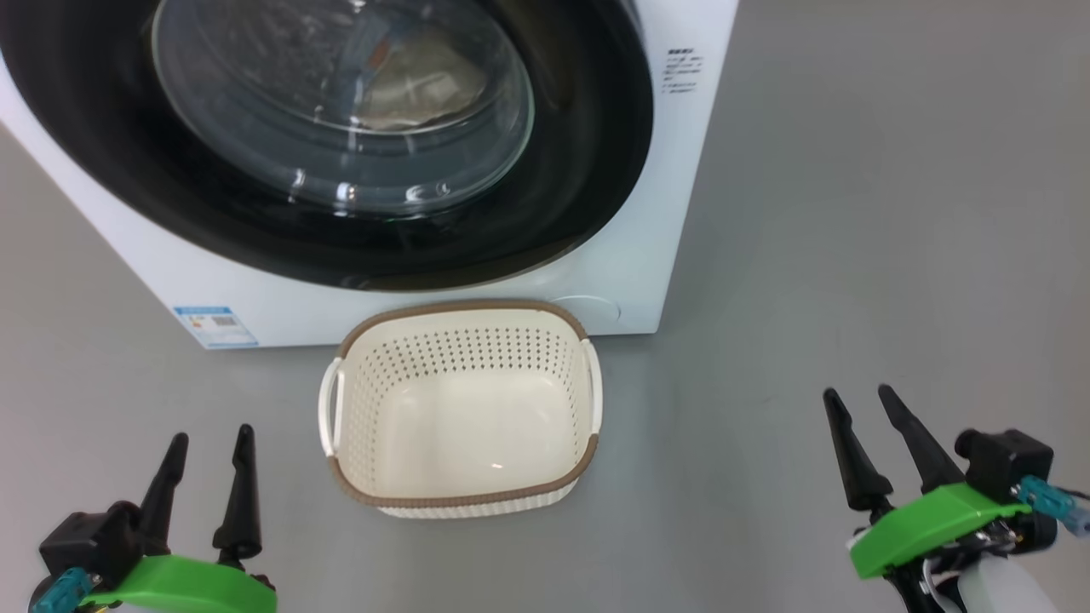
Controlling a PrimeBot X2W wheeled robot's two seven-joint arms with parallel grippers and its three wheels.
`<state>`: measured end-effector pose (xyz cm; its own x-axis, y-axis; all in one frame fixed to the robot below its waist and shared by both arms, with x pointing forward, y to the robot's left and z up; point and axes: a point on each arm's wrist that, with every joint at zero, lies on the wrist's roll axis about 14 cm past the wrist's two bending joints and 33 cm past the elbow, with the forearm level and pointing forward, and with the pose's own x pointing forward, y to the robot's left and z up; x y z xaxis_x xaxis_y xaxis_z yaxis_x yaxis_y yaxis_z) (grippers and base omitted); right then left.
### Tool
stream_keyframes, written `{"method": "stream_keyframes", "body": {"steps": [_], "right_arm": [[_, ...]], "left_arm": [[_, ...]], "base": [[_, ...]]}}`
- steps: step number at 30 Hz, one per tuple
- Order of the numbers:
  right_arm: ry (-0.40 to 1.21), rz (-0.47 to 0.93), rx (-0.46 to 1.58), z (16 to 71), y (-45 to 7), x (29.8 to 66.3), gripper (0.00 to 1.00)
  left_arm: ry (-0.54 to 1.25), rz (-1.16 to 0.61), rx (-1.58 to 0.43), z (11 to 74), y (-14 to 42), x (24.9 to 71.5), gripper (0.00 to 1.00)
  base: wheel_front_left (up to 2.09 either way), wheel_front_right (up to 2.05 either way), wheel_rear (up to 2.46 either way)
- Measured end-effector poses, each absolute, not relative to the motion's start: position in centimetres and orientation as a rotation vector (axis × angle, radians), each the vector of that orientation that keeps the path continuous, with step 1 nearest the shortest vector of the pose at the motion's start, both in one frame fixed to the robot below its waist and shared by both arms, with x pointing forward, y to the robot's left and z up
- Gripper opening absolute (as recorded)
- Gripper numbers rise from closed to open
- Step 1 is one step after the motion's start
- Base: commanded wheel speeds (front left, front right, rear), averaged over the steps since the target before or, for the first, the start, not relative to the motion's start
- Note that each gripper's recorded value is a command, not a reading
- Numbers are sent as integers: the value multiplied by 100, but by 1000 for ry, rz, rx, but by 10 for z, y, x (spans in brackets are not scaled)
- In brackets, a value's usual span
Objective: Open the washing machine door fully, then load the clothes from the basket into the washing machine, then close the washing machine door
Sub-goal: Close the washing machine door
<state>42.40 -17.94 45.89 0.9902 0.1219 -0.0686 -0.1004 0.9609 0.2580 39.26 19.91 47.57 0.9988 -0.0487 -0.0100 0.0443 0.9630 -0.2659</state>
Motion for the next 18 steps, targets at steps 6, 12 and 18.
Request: {"method": "stream_keyframes", "body": {"steps": [6, 12, 18], "right_arm": [[89, 69, 255, 457, -195, 404, 100], [97, 19, 258, 453, -211, 383, 100], [93, -11, 264, 453, -220, 370, 100]], "left_arm": [[21, -62, -265, 475, 194, 387, 100], [36, -61, -262, 471, 195, 377, 100], [32, -53, -258, 473, 198, 372, 100]], "base": [[0, 0, 0], [0, 0, 0], [0, 0, 0]]}}
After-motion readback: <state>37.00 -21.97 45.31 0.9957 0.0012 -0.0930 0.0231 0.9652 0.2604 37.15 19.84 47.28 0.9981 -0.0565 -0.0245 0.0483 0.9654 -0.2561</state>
